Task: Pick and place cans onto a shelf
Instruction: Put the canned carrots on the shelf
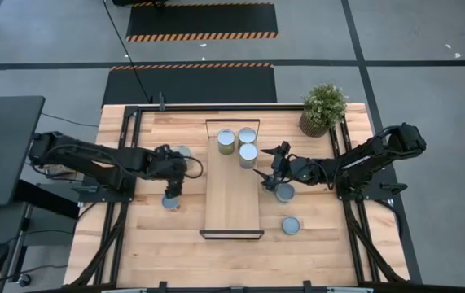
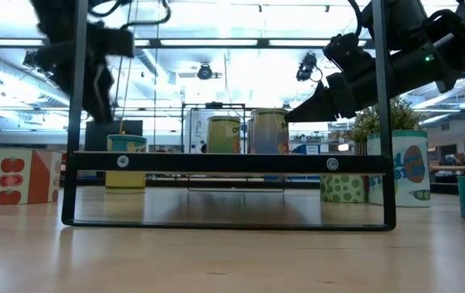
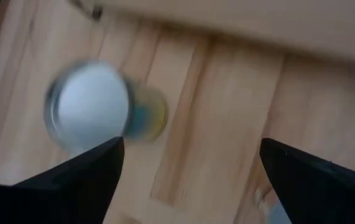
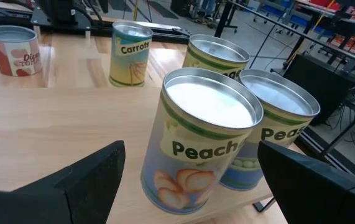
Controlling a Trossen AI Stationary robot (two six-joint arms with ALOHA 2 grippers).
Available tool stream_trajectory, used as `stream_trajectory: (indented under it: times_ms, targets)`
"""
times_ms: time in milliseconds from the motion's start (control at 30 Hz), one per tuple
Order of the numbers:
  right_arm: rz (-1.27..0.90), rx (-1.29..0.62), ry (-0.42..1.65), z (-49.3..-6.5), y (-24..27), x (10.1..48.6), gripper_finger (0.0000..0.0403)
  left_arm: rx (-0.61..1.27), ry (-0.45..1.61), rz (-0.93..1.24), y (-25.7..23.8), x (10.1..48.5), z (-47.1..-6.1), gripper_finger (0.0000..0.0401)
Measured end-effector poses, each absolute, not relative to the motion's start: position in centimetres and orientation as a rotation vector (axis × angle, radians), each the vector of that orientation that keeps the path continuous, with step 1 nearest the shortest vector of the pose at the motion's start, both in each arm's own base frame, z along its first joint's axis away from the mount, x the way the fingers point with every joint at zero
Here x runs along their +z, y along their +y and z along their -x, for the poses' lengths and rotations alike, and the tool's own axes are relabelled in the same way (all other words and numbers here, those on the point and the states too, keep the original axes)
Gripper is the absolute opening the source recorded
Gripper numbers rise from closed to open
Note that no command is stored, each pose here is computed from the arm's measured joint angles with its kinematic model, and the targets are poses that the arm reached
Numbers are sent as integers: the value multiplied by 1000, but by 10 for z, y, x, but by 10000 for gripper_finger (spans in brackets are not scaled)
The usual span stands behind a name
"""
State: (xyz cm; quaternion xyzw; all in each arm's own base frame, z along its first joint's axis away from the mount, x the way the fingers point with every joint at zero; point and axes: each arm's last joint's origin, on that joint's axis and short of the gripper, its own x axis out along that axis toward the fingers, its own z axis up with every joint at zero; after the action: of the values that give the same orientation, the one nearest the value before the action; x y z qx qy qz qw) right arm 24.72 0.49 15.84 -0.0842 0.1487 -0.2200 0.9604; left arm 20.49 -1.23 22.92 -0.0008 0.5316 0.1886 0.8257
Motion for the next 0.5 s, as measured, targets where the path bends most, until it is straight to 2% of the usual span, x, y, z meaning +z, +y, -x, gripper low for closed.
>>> stream_trajectory:
  times_ms: [267, 500]
  targets:
    - [164, -438, 283, -248, 5, 160, 375, 492, 1127, 86, 0, 192, -174, 380]
    - [152, -433, 279, -248, 6, 160, 375, 620, 1015, 142, 18, 166, -165, 380]
